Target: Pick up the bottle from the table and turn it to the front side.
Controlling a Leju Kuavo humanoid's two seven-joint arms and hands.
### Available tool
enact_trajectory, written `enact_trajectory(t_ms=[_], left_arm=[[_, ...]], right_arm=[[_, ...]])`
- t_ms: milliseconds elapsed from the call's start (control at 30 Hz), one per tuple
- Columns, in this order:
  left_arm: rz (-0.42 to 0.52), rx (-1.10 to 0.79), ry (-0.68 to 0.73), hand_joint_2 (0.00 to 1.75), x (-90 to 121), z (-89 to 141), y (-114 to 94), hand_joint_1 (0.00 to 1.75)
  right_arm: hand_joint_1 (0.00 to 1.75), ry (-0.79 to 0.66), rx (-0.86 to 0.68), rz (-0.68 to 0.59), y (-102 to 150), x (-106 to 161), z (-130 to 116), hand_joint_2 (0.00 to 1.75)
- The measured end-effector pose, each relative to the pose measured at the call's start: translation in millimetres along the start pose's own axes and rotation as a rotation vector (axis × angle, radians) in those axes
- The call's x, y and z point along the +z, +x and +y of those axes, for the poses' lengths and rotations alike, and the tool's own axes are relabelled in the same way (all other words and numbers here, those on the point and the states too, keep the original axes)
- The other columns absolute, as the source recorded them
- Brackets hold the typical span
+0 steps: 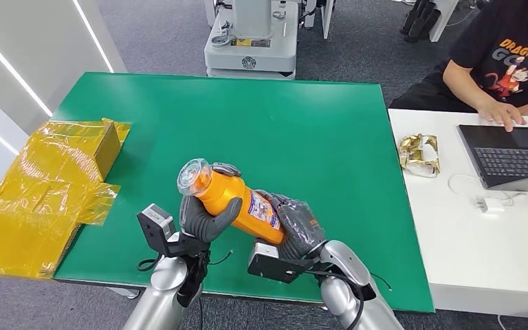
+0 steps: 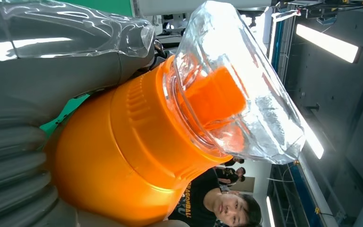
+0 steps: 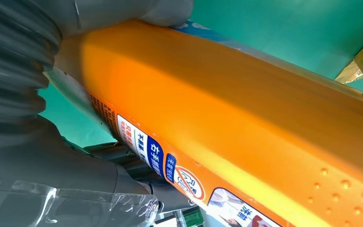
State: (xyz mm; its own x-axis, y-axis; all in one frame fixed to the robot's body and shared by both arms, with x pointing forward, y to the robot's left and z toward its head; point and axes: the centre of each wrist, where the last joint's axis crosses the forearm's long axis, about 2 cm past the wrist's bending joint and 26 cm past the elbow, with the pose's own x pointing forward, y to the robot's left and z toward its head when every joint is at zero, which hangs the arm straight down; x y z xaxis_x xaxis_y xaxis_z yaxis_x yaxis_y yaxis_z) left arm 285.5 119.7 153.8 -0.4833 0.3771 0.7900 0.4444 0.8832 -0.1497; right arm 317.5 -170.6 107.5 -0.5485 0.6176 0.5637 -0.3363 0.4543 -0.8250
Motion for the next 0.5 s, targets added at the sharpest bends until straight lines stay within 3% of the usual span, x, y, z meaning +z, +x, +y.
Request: enact_trajectory(t_ms=[500], left_arm=[[0.000,0.000,0.000,1.75,0.0,0.0,0.0,1.06]], right_arm=[[1.75,0.000,0.000,0.000,0.0,0.0,0.0,1.75]])
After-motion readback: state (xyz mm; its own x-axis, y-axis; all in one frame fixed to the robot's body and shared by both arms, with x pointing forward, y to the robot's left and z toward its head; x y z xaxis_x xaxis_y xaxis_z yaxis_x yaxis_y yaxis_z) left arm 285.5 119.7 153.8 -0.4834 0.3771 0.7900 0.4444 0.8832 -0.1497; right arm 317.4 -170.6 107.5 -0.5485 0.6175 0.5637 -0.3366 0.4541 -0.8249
